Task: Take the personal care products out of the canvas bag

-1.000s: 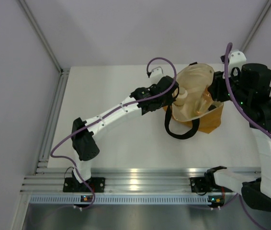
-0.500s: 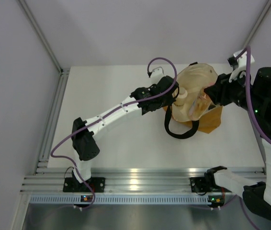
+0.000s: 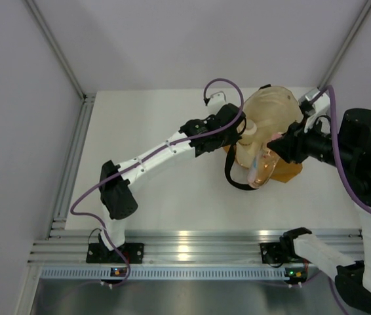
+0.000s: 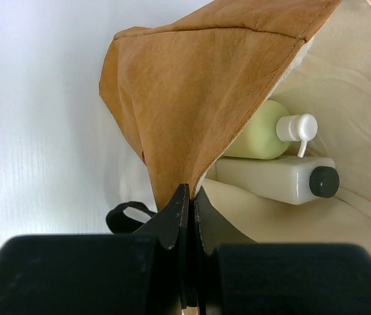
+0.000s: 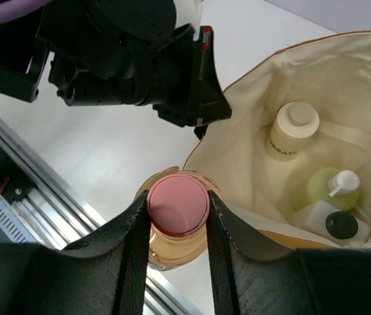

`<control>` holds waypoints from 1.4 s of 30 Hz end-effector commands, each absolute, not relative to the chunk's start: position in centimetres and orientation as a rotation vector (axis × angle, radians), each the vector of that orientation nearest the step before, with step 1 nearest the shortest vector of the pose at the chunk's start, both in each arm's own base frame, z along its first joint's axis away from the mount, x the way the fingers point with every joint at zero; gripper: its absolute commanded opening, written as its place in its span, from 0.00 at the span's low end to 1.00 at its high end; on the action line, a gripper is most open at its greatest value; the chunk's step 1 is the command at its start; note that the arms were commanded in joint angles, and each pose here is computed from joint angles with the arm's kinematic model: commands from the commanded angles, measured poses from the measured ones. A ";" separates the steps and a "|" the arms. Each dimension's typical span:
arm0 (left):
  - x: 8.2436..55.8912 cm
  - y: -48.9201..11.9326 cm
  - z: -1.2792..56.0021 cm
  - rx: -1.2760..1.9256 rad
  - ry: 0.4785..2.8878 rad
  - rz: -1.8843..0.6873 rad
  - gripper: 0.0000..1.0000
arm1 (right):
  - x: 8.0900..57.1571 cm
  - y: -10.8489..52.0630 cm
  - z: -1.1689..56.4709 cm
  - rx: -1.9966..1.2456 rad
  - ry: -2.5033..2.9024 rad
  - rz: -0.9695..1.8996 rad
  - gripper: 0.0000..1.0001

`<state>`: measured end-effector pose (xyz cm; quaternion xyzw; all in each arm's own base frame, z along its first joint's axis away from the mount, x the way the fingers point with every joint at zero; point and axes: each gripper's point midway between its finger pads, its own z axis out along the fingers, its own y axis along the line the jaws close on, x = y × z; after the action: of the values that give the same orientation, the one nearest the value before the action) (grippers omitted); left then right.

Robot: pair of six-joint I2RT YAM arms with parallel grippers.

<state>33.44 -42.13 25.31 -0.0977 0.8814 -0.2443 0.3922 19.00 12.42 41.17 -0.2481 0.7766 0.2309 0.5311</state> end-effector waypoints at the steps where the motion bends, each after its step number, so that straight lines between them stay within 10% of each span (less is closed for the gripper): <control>1: 33.8 -42.8 26.6 -0.227 2.216 -0.660 0.00 | 18.4 14.5 44.8 -0.721 1.584 0.609 0.00; 42: 35.6 -44.0 24.0 -0.024 2.288 -0.659 0.00 | 12.3 32.8 29.7 -1.332 1.081 0.966 0.00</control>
<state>34.71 -43.50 23.93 -0.0285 0.8956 -0.2566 0.3622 12.11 29.42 21.62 -0.5803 0.5782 0.3735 0.4353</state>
